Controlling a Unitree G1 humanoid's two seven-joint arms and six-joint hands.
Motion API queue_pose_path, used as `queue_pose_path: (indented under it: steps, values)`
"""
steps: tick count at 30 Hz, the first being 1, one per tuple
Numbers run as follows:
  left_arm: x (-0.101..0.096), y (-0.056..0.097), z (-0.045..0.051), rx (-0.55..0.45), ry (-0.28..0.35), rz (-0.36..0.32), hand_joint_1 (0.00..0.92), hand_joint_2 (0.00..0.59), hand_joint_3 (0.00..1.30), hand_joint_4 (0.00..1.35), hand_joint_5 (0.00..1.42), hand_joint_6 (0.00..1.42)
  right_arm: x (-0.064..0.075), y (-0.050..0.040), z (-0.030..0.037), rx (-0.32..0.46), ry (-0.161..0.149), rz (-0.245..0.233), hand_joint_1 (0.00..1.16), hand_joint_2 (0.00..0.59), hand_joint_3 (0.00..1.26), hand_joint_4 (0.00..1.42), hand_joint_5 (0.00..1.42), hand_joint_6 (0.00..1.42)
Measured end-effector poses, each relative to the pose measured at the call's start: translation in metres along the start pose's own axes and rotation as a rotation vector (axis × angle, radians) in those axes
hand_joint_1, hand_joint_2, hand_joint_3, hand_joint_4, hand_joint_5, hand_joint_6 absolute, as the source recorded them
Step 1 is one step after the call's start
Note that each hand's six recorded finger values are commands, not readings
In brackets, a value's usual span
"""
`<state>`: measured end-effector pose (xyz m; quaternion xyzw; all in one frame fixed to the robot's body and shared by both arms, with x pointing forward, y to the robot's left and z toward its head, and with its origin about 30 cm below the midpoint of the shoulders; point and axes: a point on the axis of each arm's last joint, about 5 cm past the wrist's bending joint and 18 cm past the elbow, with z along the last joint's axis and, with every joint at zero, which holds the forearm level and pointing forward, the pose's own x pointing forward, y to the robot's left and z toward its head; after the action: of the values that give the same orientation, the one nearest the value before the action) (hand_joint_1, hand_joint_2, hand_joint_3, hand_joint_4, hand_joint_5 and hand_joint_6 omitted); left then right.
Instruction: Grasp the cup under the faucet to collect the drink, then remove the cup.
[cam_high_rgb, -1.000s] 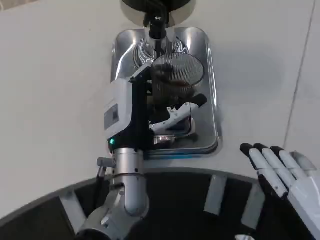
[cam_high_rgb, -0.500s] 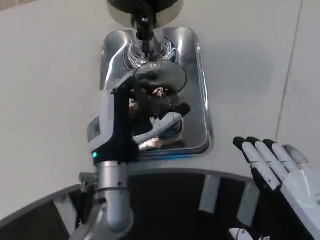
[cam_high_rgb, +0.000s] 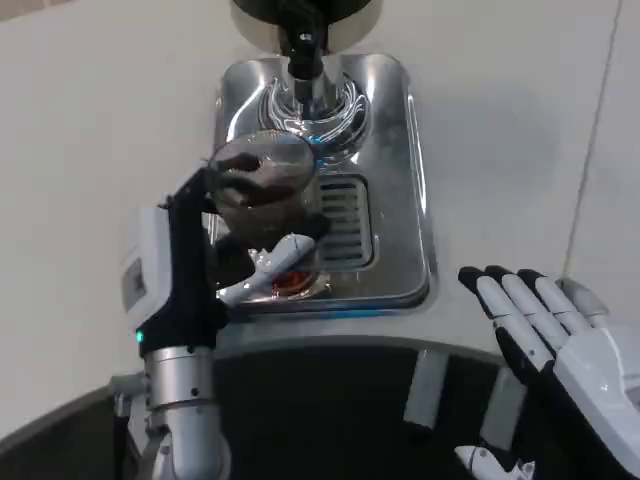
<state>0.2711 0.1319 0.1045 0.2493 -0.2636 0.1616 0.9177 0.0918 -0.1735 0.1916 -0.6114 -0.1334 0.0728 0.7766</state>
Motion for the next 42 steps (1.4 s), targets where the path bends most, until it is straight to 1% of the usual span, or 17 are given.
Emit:
queue_pose_path:
  steps: [4,6,11,14,18,21,23,25,26,27,29,30,32,33,35,39,42]
  values:
    - [0.002,0.003,0.0040,-0.011,-0.020,0.015,0.748,0.048,1.08,1.05,1.24,1.42,0.000,-0.0002,-0.0004,-0.004,0.001,0.000,0.35,0.435,0.00,0.00,0.00,0.00]
    - [0.002,0.004,0.0044,-0.010,-0.020,0.015,0.746,0.049,1.08,1.05,1.24,1.42,0.000,-0.0003,-0.0005,-0.005,0.000,0.000,0.35,0.435,0.00,0.00,0.00,0.00]
    - [-0.004,0.009,0.0026,0.000,-0.010,0.012,0.743,0.049,1.09,1.05,1.24,1.42,0.001,-0.0008,-0.0008,-0.011,-0.006,-0.003,0.35,0.437,0.00,0.00,0.00,0.00]
    - [-0.010,0.018,0.0013,0.015,-0.021,0.010,0.745,0.045,1.10,1.05,1.24,1.42,0.003,-0.0014,-0.0019,-0.020,-0.012,-0.008,0.35,0.437,0.00,0.00,0.00,0.00]
    - [-0.017,0.029,-0.0029,0.040,-0.016,0.011,0.747,0.044,1.10,1.05,1.24,1.42,0.008,-0.0028,-0.0046,-0.032,-0.015,-0.027,0.35,0.437,0.00,0.00,0.00,0.00]
    - [-0.021,0.033,-0.0023,0.040,-0.015,0.012,0.747,0.044,1.10,1.05,1.24,1.42,0.010,-0.0040,-0.0046,-0.037,-0.026,-0.044,0.35,0.437,0.00,0.00,0.00,0.00]
    - [-0.022,0.037,0.0025,0.030,-0.039,0.020,0.748,0.044,1.10,1.05,1.24,1.42,0.011,-0.0044,-0.0047,-0.045,-0.036,-0.051,0.35,0.438,0.00,0.00,0.00,0.00]
    - [-0.020,0.041,0.0067,0.020,-0.060,0.031,0.746,0.045,1.10,1.05,1.24,1.42,0.011,-0.0044,-0.0049,-0.055,-0.047,-0.054,0.31,0.462,0.00,0.00,0.00,0.00]
    - [-0.020,0.043,0.0092,0.015,-0.072,0.030,0.745,0.046,1.10,1.05,1.24,1.42,0.010,-0.0038,-0.0048,-0.062,-0.060,-0.066,0.28,0.452,0.00,0.00,0.00,0.00]
    - [-0.021,0.044,0.0111,0.012,-0.081,0.026,0.745,0.046,1.10,1.05,1.24,1.42,0.010,-0.0030,-0.0045,-0.063,-0.070,-0.081,0.24,0.468,0.00,0.00,0.00,0.00]
    - [-0.025,0.047,0.0150,0.006,-0.098,0.012,0.743,0.047,1.10,1.05,1.24,1.42,0.007,-0.0012,-0.0034,-0.066,-0.094,-0.117,0.16,0.480,0.00,0.00,0.00,0.00]
    - [-0.027,0.048,0.0163,0.004,-0.103,0.004,0.742,0.046,1.11,1.05,1.24,1.42,0.007,-0.0003,-0.0030,-0.066,-0.104,-0.124,0.13,0.491,0.00,0.00,0.00,0.00]
    - [-0.031,0.050,0.0187,0.000,-0.109,-0.005,0.729,0.054,1.11,1.05,1.24,1.42,0.005,0.0018,-0.0028,-0.065,-0.114,-0.120,0.12,0.493,0.00,0.00,0.00,0.00]
    - [-0.033,0.052,0.0208,-0.003,-0.114,-0.014,0.727,0.055,1.11,1.05,1.24,1.42,0.004,0.0040,-0.0031,-0.062,-0.117,-0.109,0.09,0.496,0.00,0.00,0.00,0.00]
    - [-0.037,0.055,0.0243,-0.009,-0.123,-0.026,0.726,0.056,1.11,1.05,1.24,1.42,0.002,0.0076,-0.0037,-0.056,-0.113,-0.080,0.09,0.497,0.00,0.00,0.00,0.00]
    - [-0.042,0.063,0.0303,-0.008,-0.148,-0.052,0.729,0.057,1.11,1.05,1.24,1.42,0.002,0.0074,-0.0042,-0.067,-0.120,-0.065,0.08,0.499,0.00,0.00,0.00,0.00]
    - [-0.048,0.067,0.0322,-0.004,-0.151,-0.066,0.730,0.057,1.12,1.05,1.24,1.42,0.004,0.0057,-0.0050,-0.081,-0.132,-0.060,0.08,0.502,0.00,0.00,0.00,0.00]
